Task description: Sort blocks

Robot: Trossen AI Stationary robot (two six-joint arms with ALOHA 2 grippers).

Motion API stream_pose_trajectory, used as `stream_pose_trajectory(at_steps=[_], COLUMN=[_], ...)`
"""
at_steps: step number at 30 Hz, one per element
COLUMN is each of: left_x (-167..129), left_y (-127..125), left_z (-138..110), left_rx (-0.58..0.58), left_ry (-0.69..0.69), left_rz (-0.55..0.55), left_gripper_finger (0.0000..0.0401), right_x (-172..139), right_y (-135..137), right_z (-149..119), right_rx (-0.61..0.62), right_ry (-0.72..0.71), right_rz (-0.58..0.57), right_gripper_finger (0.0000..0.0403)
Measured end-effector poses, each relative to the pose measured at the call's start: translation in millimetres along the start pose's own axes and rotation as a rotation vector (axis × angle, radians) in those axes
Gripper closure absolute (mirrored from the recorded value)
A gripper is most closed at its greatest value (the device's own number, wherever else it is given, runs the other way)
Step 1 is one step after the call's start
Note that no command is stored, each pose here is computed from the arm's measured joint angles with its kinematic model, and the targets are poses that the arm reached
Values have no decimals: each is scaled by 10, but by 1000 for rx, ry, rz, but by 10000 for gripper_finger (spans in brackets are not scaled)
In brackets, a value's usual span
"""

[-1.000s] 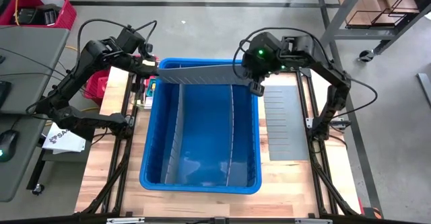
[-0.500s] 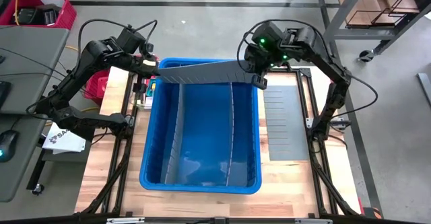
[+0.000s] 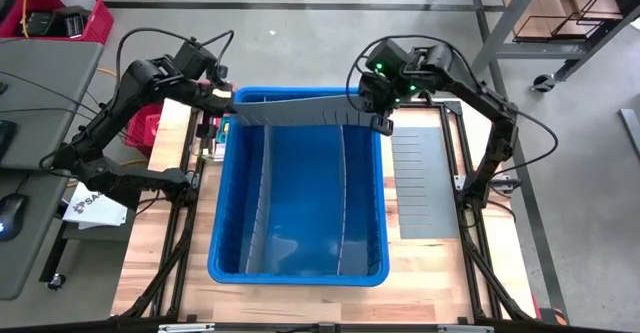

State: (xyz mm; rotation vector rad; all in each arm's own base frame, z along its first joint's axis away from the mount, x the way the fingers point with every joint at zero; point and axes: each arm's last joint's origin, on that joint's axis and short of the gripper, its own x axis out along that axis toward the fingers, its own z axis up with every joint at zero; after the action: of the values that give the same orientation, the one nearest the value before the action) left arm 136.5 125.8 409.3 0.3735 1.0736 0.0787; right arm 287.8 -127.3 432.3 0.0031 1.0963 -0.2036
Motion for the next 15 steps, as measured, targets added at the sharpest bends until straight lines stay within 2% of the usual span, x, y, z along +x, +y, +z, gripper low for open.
stream_pose_trajectory(at_steps=[4,10,15], left_x=[81,182,188], left_y=[46,123,115], left_z=[49,81,59], left_rx=[-5,-9,-8], left_ry=[-41,-20,4], left_rz=[-39,-25,-33], left_gripper_finger=[401,401,401], right_x=[-33,76,239], right_y=[-100,-220,-249], right_z=[-48,-116,-109], right_rx=[64,188,202], right_ry=[-5,12,0], right_rz=[16,103,140], right_gripper_finger=[403,403,403])
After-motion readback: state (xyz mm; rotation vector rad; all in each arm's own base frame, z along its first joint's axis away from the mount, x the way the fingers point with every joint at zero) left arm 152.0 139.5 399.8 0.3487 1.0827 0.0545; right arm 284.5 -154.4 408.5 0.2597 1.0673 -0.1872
